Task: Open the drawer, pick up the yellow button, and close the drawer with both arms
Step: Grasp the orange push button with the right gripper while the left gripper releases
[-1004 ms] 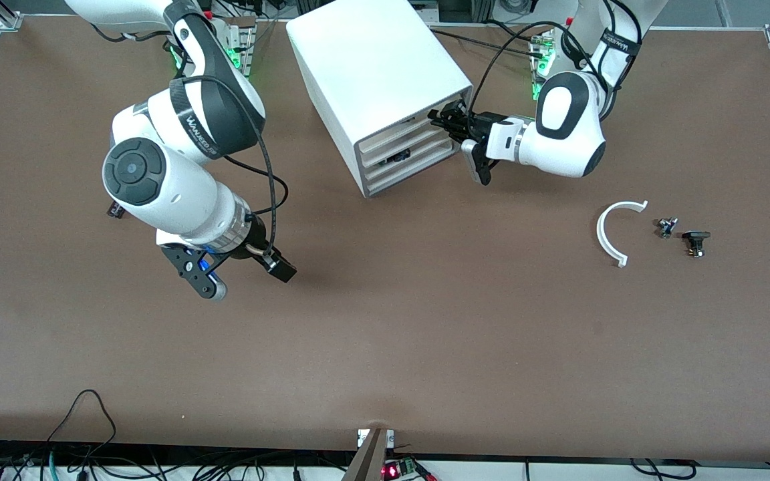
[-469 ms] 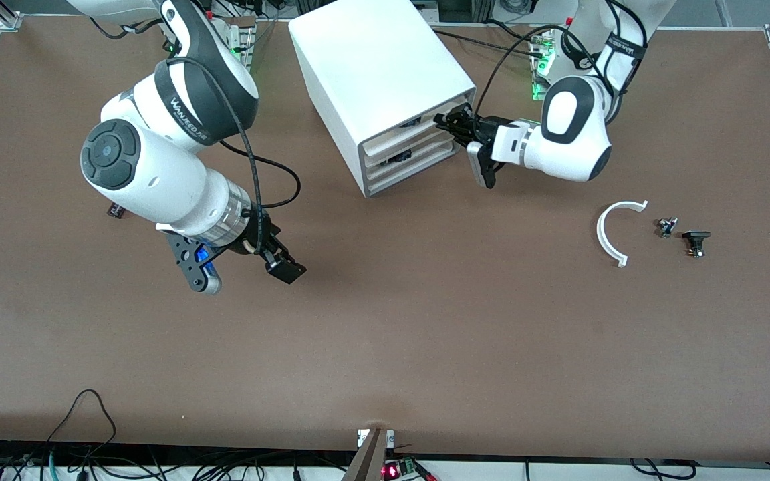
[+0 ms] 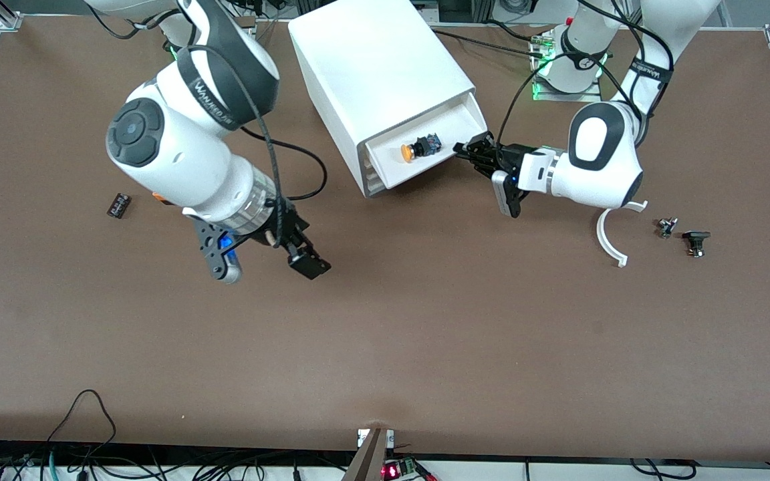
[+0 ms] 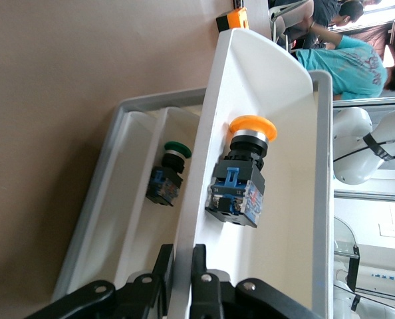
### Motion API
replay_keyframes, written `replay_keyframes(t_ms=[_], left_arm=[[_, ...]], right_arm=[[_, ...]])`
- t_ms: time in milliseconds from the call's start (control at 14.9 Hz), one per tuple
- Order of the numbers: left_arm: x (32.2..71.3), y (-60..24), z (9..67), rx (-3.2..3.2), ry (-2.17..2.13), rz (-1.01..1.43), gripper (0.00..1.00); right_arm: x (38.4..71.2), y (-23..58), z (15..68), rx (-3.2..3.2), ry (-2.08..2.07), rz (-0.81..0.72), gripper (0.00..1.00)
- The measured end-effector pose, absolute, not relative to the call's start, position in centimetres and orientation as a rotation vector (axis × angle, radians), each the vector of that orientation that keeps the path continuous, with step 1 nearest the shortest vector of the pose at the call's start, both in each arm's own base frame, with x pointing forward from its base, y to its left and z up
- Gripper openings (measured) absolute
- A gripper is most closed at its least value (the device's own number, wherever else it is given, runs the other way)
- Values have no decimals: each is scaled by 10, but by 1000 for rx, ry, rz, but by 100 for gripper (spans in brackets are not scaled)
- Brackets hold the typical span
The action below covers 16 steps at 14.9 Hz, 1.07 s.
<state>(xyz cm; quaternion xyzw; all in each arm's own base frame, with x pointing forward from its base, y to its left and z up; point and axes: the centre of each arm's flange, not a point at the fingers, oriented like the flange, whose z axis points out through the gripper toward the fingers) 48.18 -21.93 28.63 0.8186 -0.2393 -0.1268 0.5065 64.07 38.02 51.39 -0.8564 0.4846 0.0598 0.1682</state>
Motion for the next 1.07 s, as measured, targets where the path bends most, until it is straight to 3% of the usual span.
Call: replay_keyframes(t_ms=[602,736,1071], left_arm=[[542,-172,283,1960,-588,-280,15],[542,-170,282,1970,-588,-296,29],[551,-163,302,2034,-564,-417,77]], right_arm=[[566,506,504,-2362,1415,223,100],[553,527,487,-2382,1413,240,100],[519,571,458,-2428,1372,253,100]])
